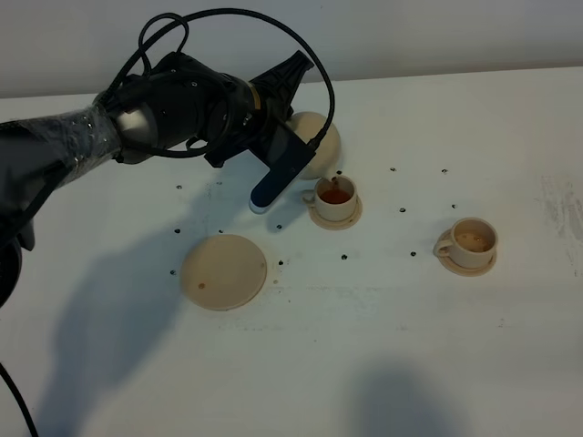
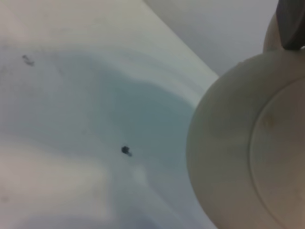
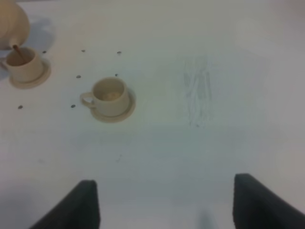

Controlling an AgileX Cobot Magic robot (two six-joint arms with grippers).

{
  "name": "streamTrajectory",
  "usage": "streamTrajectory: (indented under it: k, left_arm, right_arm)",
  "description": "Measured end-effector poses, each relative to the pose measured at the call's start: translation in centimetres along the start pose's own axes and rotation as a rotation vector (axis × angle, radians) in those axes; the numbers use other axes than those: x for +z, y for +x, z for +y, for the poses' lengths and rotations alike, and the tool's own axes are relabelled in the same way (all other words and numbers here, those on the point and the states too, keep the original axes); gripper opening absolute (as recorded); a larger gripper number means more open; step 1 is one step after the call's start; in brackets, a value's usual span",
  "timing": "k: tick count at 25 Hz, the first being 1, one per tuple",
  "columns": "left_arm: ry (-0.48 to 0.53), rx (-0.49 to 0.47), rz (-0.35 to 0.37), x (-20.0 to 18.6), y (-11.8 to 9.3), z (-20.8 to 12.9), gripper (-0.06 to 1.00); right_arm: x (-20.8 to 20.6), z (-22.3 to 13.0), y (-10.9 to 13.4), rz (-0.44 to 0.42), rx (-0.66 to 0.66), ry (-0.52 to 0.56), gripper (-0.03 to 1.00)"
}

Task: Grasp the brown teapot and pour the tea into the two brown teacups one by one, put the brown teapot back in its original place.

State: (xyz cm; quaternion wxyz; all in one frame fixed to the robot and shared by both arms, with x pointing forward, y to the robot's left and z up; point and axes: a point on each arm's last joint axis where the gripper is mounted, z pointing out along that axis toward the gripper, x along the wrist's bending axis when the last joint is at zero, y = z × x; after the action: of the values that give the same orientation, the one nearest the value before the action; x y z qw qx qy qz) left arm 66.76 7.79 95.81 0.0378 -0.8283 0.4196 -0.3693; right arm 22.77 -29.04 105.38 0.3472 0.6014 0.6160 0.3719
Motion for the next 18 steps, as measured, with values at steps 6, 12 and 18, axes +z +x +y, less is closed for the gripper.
streamTrajectory:
  k: [6,12,18]
  left_arm:
    - [0.002,0.001,0.008,0.00,0.07,-0.02,0.09]
    - [0.007,0.009,0.030,0.00,0.27,-0.07,0.09]
    - [0.008,0.031,0.031,0.00,0.29,-0.07,0.09]
  right_arm:
    - [0.00,0.00,0.00,0.000,0.000,0.000,0.57]
    - [0.00,0.00,0.00,0.000,0.000,0.000,0.57]
    - [0.00,0.00,0.00,0.000,0.000,0.000,0.57]
